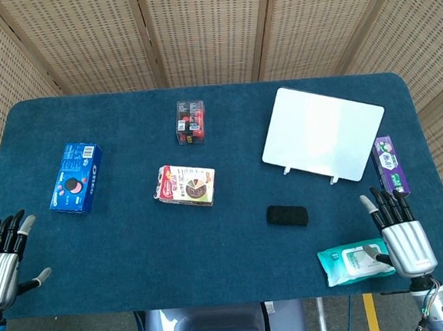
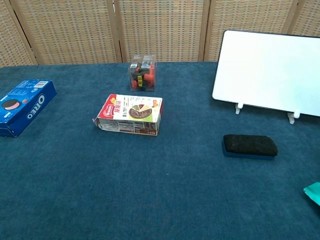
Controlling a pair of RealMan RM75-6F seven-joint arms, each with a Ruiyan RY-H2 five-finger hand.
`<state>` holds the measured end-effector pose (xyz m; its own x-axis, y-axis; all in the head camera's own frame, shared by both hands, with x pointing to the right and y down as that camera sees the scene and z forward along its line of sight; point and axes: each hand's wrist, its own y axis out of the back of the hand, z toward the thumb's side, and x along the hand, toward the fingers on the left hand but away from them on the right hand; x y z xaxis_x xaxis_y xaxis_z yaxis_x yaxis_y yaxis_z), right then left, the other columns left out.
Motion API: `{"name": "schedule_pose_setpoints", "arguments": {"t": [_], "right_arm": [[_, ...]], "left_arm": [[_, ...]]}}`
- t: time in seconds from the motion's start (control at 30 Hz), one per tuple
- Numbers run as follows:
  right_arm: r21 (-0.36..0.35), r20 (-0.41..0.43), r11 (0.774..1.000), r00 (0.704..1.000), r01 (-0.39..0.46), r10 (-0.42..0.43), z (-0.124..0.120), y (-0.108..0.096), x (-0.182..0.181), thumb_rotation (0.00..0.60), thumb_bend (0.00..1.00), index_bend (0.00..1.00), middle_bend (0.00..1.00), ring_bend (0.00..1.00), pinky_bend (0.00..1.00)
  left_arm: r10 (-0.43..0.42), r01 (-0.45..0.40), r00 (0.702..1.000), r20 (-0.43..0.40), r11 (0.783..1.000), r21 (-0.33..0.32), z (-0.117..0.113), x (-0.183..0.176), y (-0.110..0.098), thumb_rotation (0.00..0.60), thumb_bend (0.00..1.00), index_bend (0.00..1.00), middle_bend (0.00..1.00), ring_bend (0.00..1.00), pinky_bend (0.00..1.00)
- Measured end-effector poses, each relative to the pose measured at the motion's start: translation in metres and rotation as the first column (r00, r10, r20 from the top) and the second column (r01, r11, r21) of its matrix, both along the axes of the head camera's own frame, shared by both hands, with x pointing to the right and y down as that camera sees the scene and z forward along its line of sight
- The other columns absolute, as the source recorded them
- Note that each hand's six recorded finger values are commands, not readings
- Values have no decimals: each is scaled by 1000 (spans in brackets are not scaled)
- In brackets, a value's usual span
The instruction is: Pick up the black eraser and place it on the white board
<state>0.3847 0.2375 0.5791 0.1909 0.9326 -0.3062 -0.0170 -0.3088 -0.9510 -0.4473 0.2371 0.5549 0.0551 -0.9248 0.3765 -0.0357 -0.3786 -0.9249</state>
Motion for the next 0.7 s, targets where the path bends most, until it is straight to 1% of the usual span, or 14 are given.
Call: {"name": "schedule_pose_setpoints", "arguments": {"t": [0.3,0.43,0.57,0.7], "right_arm": [[-5,5,1000,1000,-3,4,0,1,1,600,0,30,0,0,0],[-1,9,1000,1000,2,-2,-1,1,-1,600,0,61,0,0,0],[22,32,1000,999,6,-7,-2,1,-7,600,0,100,0,0,0],[18,48,1000,999,17,-18,-2,-1,-16,600,0,147,0,0,0]], "left_arm": [[-1,1,1000,2,1000,0,0,1,0,600,0,0,0,0,0],[-3,3,1000,0,1000,-1,0,1,0,600,0,0,0,0,0],[-6,6,1000,-3,1000,-4,0,0,0,600,0,0,0,0,0],[-2,2,1000,-7,1000,-5,0,1,1,600,0,0,0,0,0]]}}
